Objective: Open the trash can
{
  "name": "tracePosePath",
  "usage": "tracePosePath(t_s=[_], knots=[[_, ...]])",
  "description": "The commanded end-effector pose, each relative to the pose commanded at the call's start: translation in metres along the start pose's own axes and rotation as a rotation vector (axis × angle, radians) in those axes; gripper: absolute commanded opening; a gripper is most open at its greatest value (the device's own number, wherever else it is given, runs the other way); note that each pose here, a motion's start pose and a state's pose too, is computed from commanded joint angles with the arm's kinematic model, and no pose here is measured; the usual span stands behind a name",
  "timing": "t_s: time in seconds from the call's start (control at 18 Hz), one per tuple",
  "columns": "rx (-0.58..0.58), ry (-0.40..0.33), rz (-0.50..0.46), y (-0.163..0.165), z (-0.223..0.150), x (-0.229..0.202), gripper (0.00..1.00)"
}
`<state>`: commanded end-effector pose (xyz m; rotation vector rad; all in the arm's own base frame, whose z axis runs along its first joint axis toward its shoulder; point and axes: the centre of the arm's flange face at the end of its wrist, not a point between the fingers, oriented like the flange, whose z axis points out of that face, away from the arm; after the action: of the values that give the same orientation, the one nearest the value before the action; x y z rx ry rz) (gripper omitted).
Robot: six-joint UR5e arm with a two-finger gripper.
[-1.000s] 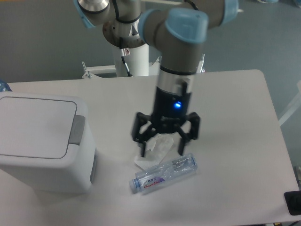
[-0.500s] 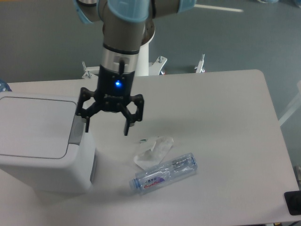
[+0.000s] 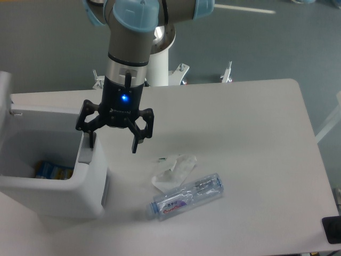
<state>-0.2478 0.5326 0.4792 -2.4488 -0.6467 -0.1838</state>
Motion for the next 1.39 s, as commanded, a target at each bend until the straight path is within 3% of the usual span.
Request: tracePosePath(t_s=[0.17, 0.39, 0.56, 0.72, 0.94, 1.22, 1.39], knots=[[0.035, -0.015, 0.002, -0.012, -0.015, -0.005, 1.0], [0.098, -0.069, -0.028, -0.034, -0.044, -0.05, 1.0], [0.1, -0.114, -0.042, -0.04, -0.045, -0.104, 1.0], [0.055, -0.167, -0.009, -0.026, -0.036, -0.189, 1.0], [-0.05, -0.281, 0.156, 0.003, -0.036, -0.283, 1.0], [-0.221, -0.304, 0.524, 0.03, -0.019, -0.364, 1.0], [-0.326, -0.318, 0.661, 0.052, -0.023, -0.413, 1.0]])
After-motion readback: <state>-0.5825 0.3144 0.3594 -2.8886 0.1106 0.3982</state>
